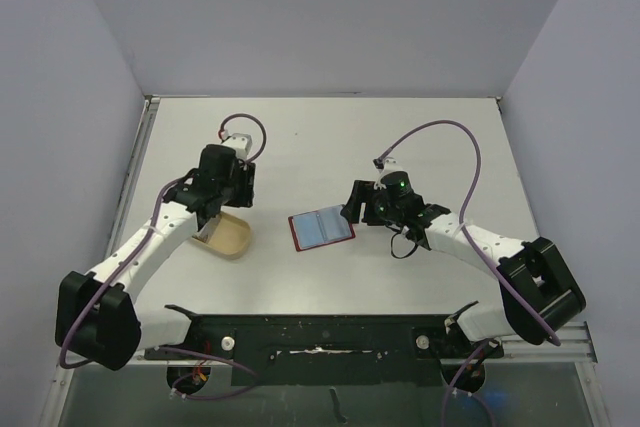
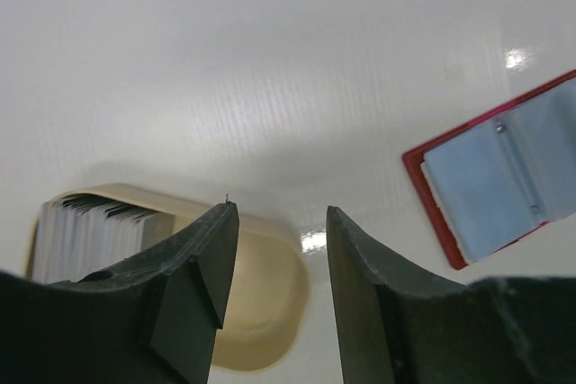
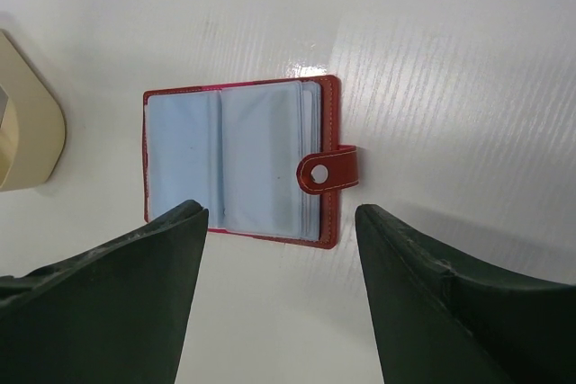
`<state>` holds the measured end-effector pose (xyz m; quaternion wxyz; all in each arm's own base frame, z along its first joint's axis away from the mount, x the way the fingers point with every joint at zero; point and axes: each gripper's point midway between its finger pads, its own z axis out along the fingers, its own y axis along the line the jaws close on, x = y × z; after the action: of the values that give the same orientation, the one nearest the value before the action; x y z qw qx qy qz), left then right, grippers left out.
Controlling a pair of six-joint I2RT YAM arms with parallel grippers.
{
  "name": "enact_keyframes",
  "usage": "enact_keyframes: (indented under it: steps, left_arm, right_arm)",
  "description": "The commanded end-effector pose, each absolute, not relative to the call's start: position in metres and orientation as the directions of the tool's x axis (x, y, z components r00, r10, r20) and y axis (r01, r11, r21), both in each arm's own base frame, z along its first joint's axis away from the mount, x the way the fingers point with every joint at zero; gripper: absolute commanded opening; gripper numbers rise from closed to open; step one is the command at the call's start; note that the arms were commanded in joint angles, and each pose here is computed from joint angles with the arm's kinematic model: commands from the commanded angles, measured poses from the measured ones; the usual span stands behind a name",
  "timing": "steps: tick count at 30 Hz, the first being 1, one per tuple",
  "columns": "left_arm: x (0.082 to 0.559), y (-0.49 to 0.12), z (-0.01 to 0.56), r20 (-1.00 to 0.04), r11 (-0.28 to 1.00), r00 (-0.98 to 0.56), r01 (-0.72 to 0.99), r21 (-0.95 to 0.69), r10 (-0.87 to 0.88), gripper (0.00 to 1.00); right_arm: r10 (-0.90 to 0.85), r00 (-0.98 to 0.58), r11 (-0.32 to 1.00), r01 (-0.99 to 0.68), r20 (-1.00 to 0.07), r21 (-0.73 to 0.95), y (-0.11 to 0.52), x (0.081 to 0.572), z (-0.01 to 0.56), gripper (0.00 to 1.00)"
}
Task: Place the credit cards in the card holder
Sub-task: Turn over the card slot in the card holder, then pick up the credit card from the storage box.
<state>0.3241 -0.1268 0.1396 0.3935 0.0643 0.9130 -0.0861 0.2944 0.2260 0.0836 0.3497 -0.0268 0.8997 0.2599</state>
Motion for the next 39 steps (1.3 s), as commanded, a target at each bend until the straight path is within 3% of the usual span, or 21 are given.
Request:
enact_keyframes:
  steps: [1, 16, 33, 39]
  left_arm:
    - [0.32, -0.084, 0.152, -0.71, 0.98, -0.677, 0.16, 0.114, 0.193, 0.41]
    - [0.312, -0.035, 0.094, -0.577, 0.957, -0.786, 0.066, 0.282, 0.224, 0.41]
    - [0.313, -0.007, 0.082, -0.508, 0.905, -0.823, 0.016, 0.425, 0.253, 0.4]
    - [0.313, -0.003, 0.082, -0.497, 0.893, -0.828, 0.01, 0.45, 0.259, 0.35]
  right_arm:
    - [0.157, -0.699, 0.842, -0.274, -0.698, 0.465, 0.231, 0.306, 0.106, 0.68]
    - [0.145, -0.707, 0.84, -0.282, -0.692, 0.463, 0.232, 0.306, 0.103, 0.68]
    - [0.15, -0.693, 0.826, -0.305, -0.705, 0.475, 0.232, 0.305, 0.11, 0.68]
    - [0.154, -0.695, 0.825, -0.3, -0.702, 0.479, 0.229, 0.303, 0.109, 0.68]
